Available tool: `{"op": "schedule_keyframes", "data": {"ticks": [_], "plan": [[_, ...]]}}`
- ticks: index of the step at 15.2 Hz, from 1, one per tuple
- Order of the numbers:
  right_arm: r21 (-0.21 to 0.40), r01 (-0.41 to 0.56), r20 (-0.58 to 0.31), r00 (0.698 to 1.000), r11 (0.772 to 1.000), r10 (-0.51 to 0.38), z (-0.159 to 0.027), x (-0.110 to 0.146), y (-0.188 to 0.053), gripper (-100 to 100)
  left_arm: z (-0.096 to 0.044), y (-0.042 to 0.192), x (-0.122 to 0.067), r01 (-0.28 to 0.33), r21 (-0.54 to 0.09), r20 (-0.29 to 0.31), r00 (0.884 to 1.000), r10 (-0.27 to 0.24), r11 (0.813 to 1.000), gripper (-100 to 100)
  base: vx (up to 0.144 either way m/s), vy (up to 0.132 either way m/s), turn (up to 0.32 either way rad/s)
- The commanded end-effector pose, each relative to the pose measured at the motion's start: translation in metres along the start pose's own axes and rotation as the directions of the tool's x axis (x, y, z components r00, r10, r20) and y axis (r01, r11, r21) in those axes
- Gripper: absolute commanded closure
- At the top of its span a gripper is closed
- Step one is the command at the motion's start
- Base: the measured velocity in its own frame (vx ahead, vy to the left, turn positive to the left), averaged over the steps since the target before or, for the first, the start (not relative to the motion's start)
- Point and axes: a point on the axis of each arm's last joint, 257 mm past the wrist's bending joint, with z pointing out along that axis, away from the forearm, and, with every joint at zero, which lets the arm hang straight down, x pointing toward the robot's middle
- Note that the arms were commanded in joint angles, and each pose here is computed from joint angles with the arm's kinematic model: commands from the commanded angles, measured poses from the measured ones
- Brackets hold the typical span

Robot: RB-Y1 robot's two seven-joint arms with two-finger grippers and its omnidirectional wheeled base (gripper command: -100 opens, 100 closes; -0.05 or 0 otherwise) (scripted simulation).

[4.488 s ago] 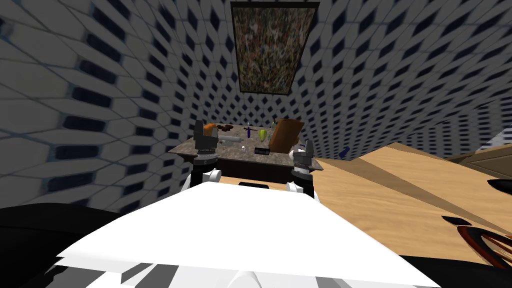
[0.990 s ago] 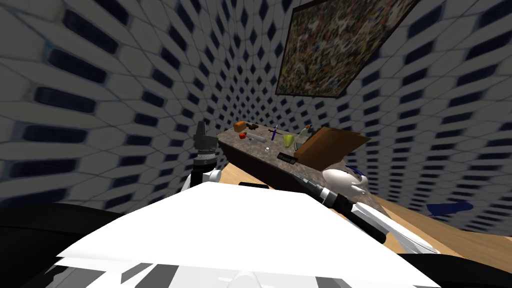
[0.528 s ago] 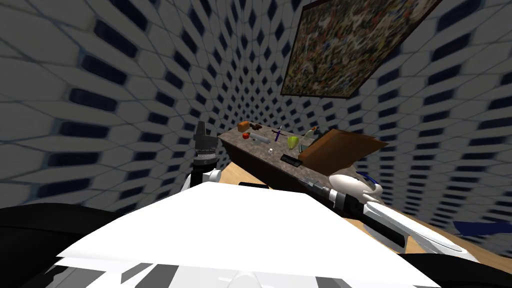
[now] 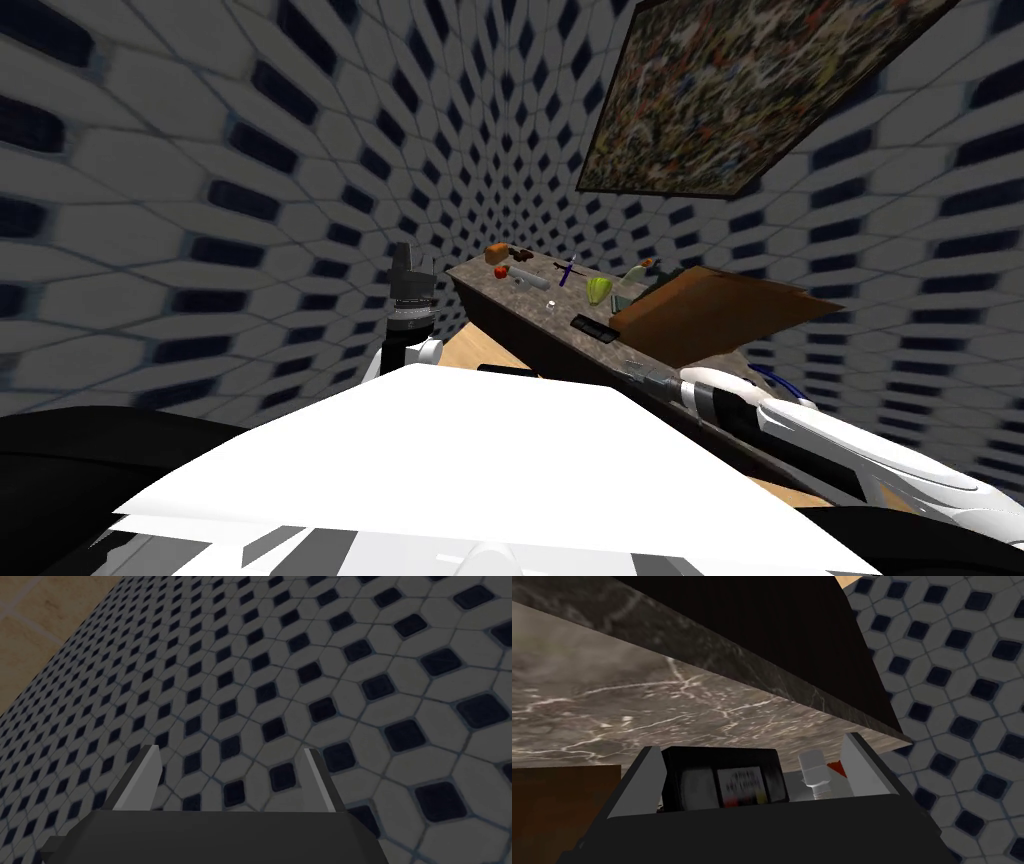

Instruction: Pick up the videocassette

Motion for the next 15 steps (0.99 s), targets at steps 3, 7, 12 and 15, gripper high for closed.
{"op": "schedule_keyframes", "data": {"ticks": [3, 7, 12, 15], "plan": [[0.019, 0.059, -0.084, 0.995, 0.998, -0.057, -0.015, 0.01, -0.017, -100, 0.0, 0.0, 0.0, 0.0, 0.0, 0.0, 1.0, 0.0, 1.0, 0, 0.016, 0.029, 0.118], [0.038, 0.132, -0.202, 0.972, 0.99, -0.122, -0.037, 0.026, -0.043, -100, 0.0, 0.0, 0.0, 0.0, 0.0, 0.0, 1.0, 0.0, 1.0, 0, 0.021, 0.033, 0.118], [0.038, 0.215, -0.321, 0.928, 0.976, -0.192, -0.062, 0.033, -0.067, -100, 0.0, 0.0, 0.0, 0.0, 0.0, 0.0, 1.0, 0.0, 1.0, 0, 0.028, 0.041, 0.134], [0.029, 0.261, -0.38, 0.896, 0.965, -0.231, -0.074, 0.033, -0.078, -100, 0.0, 0.0, 0.0, 0.0, 0.0, 0.0, 1.0, 0.0, 1.0, 0, 0.035, 0.056, 0.15]]}}
